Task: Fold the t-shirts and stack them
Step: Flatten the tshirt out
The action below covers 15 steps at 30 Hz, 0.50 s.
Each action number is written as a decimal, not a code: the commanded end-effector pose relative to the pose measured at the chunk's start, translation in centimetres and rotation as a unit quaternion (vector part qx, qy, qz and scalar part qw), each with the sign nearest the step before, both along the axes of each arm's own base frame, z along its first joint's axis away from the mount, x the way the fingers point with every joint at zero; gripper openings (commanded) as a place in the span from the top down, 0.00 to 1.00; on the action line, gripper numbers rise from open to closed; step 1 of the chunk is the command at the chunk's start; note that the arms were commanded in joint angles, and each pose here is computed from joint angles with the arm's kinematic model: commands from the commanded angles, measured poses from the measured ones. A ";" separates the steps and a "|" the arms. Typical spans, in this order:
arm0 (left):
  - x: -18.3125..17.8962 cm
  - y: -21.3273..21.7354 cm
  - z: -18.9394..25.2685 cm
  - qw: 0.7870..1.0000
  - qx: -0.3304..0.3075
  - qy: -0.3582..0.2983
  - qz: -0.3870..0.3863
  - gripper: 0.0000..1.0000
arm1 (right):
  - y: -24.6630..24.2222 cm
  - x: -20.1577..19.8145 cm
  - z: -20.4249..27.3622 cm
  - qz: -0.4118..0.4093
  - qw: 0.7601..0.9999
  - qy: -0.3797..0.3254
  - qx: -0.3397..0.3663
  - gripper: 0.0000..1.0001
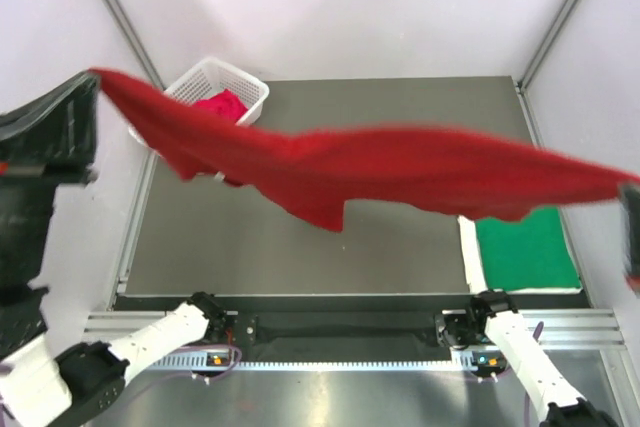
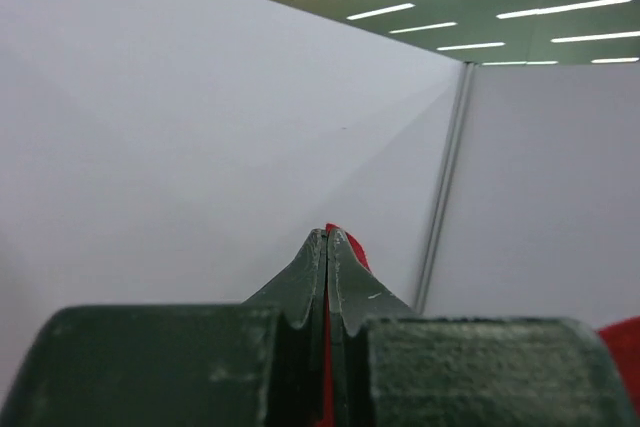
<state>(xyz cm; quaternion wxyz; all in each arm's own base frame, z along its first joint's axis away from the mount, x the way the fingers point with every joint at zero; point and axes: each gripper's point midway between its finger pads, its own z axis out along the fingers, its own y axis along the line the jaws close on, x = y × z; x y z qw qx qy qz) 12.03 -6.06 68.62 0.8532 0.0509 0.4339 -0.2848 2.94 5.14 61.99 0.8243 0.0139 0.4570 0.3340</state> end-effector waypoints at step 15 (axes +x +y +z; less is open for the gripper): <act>9.5 -3.6 -5.0 0.989 0.082 0.101 0.074 1.00 | 0.6 8.7 -2.9 -0.044 0.996 0.079 -0.024 1.00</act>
